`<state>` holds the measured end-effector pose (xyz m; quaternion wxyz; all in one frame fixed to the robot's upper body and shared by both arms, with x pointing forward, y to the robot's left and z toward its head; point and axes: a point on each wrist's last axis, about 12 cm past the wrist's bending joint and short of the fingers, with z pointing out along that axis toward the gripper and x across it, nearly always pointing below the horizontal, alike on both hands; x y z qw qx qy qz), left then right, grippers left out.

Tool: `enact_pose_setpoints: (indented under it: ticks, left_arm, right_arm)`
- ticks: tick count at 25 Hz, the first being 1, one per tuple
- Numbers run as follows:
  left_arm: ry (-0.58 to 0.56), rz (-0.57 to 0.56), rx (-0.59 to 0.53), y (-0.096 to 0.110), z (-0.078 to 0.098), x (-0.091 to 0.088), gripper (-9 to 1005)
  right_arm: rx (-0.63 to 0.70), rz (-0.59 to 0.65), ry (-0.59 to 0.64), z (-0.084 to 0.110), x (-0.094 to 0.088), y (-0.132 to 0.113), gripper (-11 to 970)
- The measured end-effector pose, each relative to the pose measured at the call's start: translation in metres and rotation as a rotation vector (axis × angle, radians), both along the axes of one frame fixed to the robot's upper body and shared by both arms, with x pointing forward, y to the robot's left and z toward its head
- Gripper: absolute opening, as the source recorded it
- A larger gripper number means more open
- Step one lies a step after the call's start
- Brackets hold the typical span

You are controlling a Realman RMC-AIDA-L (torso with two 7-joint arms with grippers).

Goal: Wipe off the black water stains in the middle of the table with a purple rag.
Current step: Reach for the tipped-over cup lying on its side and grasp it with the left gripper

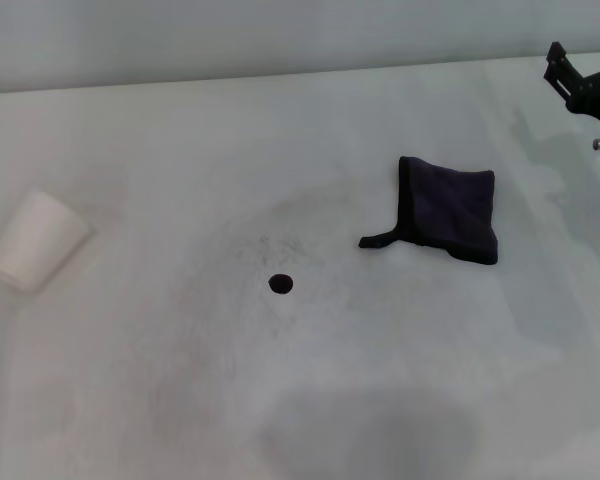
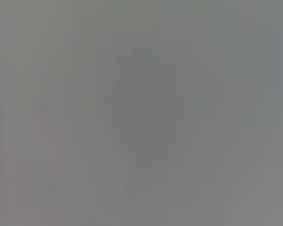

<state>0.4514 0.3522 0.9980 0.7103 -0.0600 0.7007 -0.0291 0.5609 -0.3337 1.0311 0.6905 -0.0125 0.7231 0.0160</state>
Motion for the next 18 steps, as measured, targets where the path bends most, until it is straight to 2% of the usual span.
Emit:
enact_pose_setpoints:
  ticks: [14,18]
  left_arm:
    - [-0.007,-0.109,0.021,-0.011,0.001,0.0,858]
    - [-0.023,-0.183,-0.036,-0.013,0.007,0.008,857]
  right_arm:
    - [0.037,0.01,0.018,-0.008,-0.009,0.008,857]
    - [0.041,0.01,0.007,-0.008,-0.011,0.007,858]
